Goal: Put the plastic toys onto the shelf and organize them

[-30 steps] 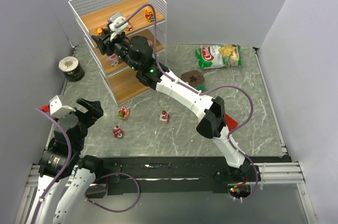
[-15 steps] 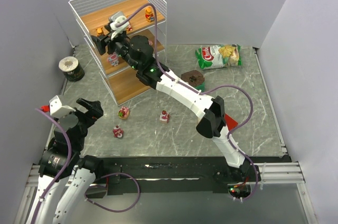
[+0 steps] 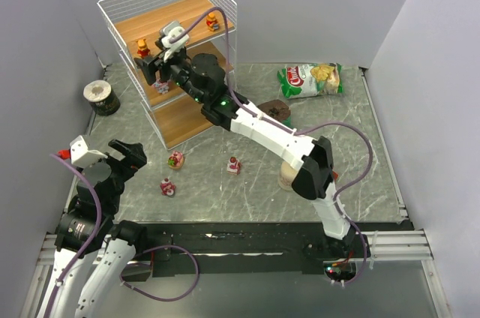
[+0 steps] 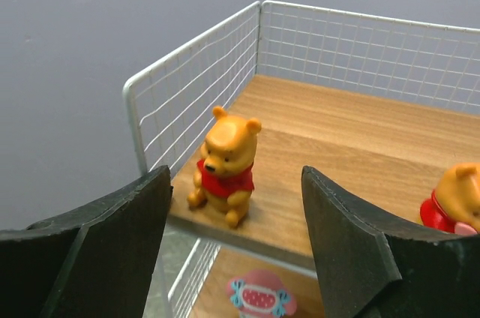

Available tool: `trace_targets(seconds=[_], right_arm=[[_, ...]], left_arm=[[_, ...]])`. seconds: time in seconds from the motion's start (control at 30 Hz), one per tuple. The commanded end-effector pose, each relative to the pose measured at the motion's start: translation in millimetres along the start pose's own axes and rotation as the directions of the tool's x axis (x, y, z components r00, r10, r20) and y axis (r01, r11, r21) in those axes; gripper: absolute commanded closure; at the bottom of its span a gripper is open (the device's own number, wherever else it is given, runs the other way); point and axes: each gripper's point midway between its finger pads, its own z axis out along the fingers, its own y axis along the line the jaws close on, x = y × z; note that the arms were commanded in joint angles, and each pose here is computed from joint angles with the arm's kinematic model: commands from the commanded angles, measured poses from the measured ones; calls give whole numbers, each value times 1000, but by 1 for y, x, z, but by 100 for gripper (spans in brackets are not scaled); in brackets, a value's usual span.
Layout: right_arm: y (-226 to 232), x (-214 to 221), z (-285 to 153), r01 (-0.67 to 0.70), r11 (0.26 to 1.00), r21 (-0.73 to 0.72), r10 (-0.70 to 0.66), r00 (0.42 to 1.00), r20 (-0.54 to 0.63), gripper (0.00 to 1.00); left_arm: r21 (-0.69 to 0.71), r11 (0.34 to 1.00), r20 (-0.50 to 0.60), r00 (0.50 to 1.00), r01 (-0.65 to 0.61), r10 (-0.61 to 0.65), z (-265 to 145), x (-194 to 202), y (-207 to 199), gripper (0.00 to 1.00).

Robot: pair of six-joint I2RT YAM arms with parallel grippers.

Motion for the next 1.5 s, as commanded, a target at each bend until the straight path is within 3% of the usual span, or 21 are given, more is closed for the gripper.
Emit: trace_targets(seconds=[0.0, 0.2, 0.43, 0.57, 0.77, 0.87, 1.03, 1.23, 1.33, 1.47], right_arm=[[1, -74, -23, -11, 1000, -26, 15, 992, 123, 23], [6, -84, -53, -1, 999, -55, 7, 993, 115, 21], [5, -86, -118, -14, 998, -62, 19, 997, 81, 20], [-21, -65, -161, -65, 995, 78, 65, 998, 3, 20], [-74, 11, -237, -146, 902, 407, 234, 956, -177, 18], [-84, 53, -268, -183, 866, 466, 325, 913, -245, 18], [-84, 124, -306, -126, 824, 552, 398, 823, -406, 17], [-67, 206, -324, -178, 741, 648, 561, 695, -451, 16], [-59, 233, -321, -170, 746, 644, 566, 670, -481, 18], [-45, 243, -306, -161, 861, 483, 446, 698, -561, 24]], left_arm=[[4, 1000, 30, 1000, 6, -6, 0, -7, -2, 4], [1, 1000, 31, 999, 8, -8, 0, -8, -1, 4], [5, 1000, 36, 999, 12, -12, -1, -9, -1, 4], [13, 1000, 38, 999, 12, -12, -2, -9, -2, 4], [28, 1000, 33, 999, 6, -7, -2, -8, -5, 4], [41, 999, 31, 999, 5, -6, -3, -8, -7, 4], [42, 999, 30, 1000, 1, -3, -3, -8, -7, 4], [44, 999, 28, 1000, 0, -1, -2, -7, -8, 4], [39, 999, 24, 1000, 0, -1, -1, -6, -7, 4], [37, 999, 27, 1000, 2, -3, -2, -7, -6, 3]])
